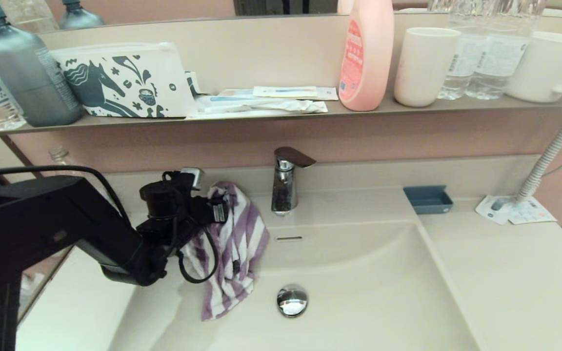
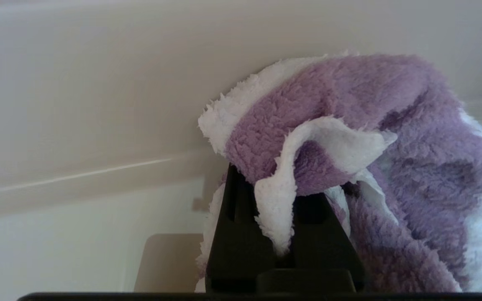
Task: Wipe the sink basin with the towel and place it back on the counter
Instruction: Wipe the sink
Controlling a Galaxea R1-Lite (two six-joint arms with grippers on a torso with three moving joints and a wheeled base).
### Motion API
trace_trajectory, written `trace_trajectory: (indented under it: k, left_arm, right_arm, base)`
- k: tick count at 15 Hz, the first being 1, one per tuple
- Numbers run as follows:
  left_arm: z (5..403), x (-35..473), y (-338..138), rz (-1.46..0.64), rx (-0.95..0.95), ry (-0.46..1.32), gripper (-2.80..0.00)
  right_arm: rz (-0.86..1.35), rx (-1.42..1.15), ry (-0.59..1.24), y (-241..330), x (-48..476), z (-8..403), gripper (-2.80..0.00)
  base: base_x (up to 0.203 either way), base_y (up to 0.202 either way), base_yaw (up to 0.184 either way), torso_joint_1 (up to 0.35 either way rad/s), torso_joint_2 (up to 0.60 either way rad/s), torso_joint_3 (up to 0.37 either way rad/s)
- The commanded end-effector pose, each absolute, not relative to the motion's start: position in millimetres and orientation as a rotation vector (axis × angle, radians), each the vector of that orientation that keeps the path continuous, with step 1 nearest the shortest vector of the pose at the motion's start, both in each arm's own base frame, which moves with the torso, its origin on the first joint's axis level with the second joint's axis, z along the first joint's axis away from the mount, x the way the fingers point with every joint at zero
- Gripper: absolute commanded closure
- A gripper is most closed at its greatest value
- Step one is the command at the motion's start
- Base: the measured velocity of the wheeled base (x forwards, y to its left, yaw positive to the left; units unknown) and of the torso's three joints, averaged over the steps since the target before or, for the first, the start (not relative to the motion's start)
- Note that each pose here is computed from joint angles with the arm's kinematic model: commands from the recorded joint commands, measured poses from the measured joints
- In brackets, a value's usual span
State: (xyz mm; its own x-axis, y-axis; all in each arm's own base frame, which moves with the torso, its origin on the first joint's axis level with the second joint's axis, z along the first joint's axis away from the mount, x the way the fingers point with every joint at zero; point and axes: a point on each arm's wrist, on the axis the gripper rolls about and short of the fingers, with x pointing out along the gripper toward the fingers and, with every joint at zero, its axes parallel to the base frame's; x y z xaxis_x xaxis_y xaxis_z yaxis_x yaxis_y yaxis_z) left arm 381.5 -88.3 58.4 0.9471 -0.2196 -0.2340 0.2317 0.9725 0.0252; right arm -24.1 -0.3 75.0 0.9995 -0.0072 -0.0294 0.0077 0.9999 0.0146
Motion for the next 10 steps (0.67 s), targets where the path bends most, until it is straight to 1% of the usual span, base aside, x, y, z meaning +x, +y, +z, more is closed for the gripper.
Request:
trace_trajectory:
  k: [1,7,9,10]
  left_arm:
    - [54.4,383.3,-108.0,-0.267,0.057,0.227,0.0]
    - [67.3,386.3,-135.0,-0.283,0.039,0.224,0.0]
    - [68.9,384.6,-132.5,-0.274,0.034,0.225,0.0]
    - [68.3,384.1,-123.7,-0.255,0.032,0.234,0.0]
  right_arm:
    - [-0.006,0.015,0.031,-0.4,-24.0,75.0,0.0]
    - [-0.006,0.015,0.031,-0.4,-24.0,75.0,0.0]
    - [-0.006,0.015,0.031,-0.4,-24.0,75.0,0.0]
    - [-0.006,0.014,0.031,-0.4,-24.0,75.0,0.0]
  base:
    - [0.0,0.0,0.0,0.0,0.0,0.0]
    - [0.0,0.0,0.0,0.0,0.0,0.0]
    - [0.0,0.0,0.0,0.0,0.0,0.0]
    - [0.0,0.0,0.0,0.0,0.0,0.0]
